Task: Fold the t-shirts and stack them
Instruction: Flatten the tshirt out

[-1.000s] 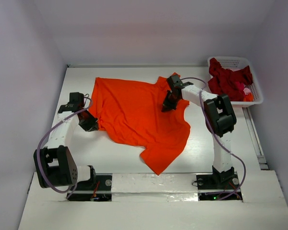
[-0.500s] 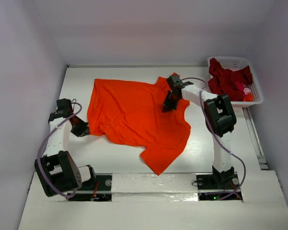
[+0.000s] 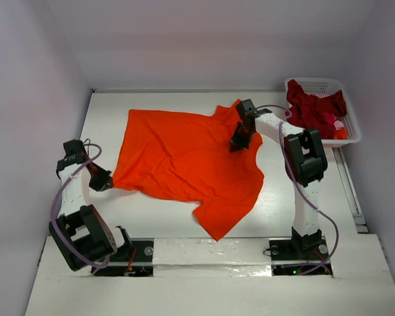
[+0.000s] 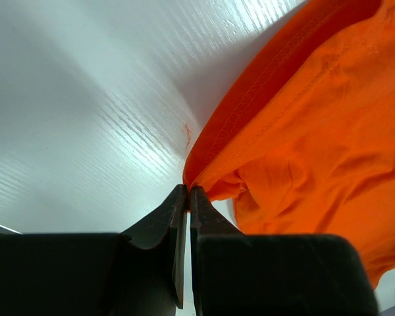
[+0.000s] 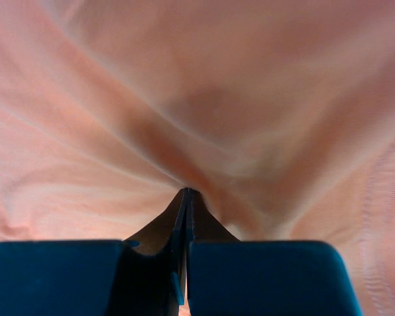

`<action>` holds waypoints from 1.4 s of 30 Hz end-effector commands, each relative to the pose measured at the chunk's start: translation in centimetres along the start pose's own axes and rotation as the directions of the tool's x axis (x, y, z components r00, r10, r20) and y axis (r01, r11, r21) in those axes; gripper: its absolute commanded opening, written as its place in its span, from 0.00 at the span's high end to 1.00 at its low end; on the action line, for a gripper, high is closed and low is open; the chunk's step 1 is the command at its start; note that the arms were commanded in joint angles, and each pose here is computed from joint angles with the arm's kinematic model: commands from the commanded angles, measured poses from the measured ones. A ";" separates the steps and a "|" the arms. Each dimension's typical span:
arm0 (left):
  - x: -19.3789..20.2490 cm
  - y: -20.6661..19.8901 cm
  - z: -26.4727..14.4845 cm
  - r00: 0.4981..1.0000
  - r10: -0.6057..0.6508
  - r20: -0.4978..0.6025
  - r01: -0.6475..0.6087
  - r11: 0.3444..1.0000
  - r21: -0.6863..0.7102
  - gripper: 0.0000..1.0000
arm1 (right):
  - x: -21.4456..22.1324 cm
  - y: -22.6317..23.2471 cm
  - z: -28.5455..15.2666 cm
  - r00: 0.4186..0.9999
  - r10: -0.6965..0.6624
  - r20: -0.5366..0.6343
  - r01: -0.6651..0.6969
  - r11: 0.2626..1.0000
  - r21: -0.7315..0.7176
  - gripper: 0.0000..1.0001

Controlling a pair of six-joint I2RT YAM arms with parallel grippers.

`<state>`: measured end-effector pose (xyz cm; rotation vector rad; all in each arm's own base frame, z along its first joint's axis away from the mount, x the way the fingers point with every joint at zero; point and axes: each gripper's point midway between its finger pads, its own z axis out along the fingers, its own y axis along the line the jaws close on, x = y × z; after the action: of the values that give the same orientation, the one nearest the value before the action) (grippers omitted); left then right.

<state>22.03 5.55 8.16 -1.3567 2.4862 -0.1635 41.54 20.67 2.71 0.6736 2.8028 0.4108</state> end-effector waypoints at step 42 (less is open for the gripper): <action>0.3 3.3 1.1 0.992 -0.105 -0.064 0.102 0.994 -0.046 1.00 | -5.4 -2.0 -2.3 0.994 0.062 0.091 -0.064 0.998 0.016 1.00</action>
<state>20.17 7.54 6.39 -1.5256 2.4640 -0.1629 43.80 16.63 3.91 0.7428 2.7527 0.3464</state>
